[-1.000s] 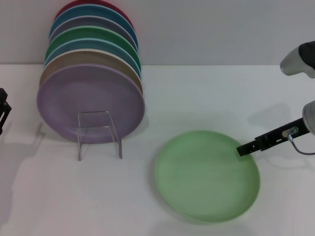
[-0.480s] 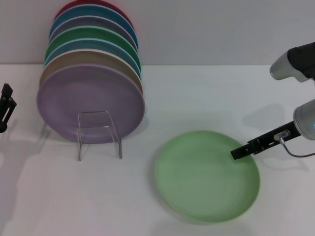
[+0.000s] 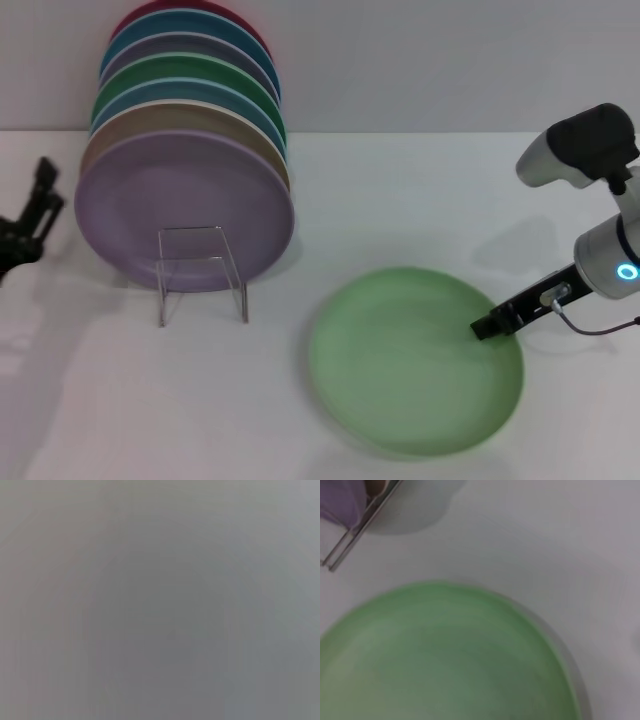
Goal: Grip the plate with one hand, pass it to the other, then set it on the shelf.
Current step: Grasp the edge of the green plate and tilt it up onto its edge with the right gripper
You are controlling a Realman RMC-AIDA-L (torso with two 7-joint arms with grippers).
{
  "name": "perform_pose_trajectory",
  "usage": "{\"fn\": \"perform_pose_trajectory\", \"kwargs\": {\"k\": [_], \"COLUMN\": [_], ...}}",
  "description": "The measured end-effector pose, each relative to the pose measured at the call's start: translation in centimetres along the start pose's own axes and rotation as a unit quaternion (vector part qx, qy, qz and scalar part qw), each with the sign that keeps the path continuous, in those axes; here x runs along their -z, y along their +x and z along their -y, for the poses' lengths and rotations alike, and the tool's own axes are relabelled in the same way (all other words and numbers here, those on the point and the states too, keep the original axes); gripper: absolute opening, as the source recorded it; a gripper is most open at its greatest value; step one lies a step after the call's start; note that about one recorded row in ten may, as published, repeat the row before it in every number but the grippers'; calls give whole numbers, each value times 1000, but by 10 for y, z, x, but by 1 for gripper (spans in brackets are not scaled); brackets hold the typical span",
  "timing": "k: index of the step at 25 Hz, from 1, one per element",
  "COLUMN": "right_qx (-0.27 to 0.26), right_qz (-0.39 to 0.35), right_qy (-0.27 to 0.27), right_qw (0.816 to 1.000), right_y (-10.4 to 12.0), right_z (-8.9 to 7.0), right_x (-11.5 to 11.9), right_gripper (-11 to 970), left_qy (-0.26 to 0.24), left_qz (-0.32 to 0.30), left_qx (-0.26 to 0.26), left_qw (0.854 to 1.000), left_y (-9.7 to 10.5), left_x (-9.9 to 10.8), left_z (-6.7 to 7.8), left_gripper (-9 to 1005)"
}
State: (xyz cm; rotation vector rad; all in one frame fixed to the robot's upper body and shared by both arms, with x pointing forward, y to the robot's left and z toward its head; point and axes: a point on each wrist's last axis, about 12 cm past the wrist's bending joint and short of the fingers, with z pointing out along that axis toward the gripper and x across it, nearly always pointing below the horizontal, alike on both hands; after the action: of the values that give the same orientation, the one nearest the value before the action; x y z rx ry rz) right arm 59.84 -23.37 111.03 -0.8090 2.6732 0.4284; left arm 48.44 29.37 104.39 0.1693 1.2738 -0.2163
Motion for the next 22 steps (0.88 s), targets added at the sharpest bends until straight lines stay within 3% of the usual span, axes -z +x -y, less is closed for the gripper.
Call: {"fn": "perform_pose_trajectory", "kwargs": {"k": [2, 4, 6, 8, 9, 10, 14, 18, 19, 22], "right_qx": [2, 4, 5, 7, 6, 6, 2, 2, 2, 3], "right_qz": [-2, -5, -6, -9, -10, -10, -11, -10, -10, -11], "right_qy": [0, 0, -1, -2, -2, -2, -3, -3, -2, 0], "right_qw": [1000, 1000, 1000, 1000, 1000, 1000, 1000, 1000, 1000, 1000], "right_y": [0, 0, 0, 0, 1, 1, 5, 6, 6, 7], "right_z": [-1, -2, -2, -3, -3, -3, -2, -2, -2, -1], "right_x": [-1, -2, -2, -3, -3, -3, -4, -4, -4, -4], "right_gripper": [303, 260, 216, 173, 167, 162, 139, 139, 138, 138], "left_qy": [49, 91, 93, 89, 84, 84, 78, 73, 94, 120], "left_qz": [10, 7, 1, -16, -28, -28, -39, -17, -2, -3], "left_qx": [23, 10, -8, -81, -156, -156, -292, -309, -284, -251], "left_qw": [998, 996, 996, 993, 984, 984, 952, 948, 954, 960], "left_y": [-7, -17, -20, -28, -42, -42, -77, -98, -119, -133], "left_x": [-6, -23, -29, -46, -62, -62, -94, -105, -114, -120], "left_z": [10, 22, 27, 40, 52, 52, 79, 85, 90, 95], "left_gripper": [788, 787, 746, 705, 684, 684, 685, 686, 687, 687]}}
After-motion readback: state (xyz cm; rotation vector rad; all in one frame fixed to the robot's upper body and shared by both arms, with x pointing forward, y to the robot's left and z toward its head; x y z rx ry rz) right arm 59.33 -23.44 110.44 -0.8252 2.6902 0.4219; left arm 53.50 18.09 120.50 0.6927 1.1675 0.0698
